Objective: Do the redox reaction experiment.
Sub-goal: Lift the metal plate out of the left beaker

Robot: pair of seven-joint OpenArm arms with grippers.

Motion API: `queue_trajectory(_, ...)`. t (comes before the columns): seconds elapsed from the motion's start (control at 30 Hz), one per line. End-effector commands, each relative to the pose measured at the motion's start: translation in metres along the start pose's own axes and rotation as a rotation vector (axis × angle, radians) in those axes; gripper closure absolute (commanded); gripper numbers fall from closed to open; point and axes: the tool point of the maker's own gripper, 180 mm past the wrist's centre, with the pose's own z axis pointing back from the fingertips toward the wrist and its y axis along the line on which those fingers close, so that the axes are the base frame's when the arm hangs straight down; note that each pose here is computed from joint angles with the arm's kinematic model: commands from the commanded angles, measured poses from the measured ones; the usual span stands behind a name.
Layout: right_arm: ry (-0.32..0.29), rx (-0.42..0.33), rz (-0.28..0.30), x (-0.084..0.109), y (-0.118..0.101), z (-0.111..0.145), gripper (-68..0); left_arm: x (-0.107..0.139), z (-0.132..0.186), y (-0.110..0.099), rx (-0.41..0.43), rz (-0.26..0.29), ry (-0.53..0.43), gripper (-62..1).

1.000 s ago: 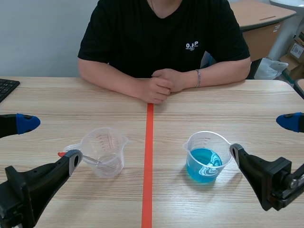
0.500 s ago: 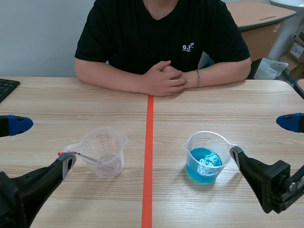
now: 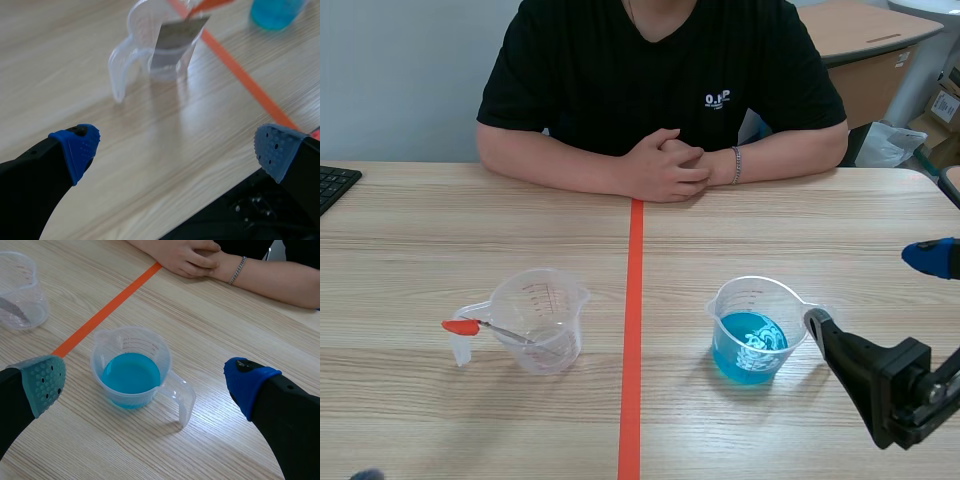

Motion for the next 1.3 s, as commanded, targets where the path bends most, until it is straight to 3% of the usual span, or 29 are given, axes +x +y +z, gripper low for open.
queue_trajectory(0.0,-0.026,-0.002,0.008,0.008,-0.002,0.0,-67.9,-0.009,0.004,0.001,0.012,0.025,0.015,-62.3)
queue_trajectory(0.27,-0.057,-0.001,0.024,0.014,-0.002,0.0,-67.9,-0.06,0.025,0.012,0.09,0.11,0.102,-62.3)
queue_trajectory(0.63,-0.162,0.074,0.178,0.043,0.009,-0.016,-67.9,-0.111,0.052,-0.001,0.182,0.25,0.182,-62.3)
queue_trajectory(0.77,-0.231,0.157,0.24,0.06,0.028,-0.028,-67.9,-0.116,0.051,-0.014,0.167,0.285,0.181,-62.3)
queue_trajectory(0.97,-0.275,0.29,0.33,0.07,0.066,-0.043,-67.9,-0.12,0.049,-0.029,0.135,0.314,0.191,-62.3)
queue_trajectory(1.27,-0.344,0.492,0.405,0.079,0.134,-0.052,-67.9,-0.126,0.045,-0.026,0.143,0.317,0.194,-62.3)
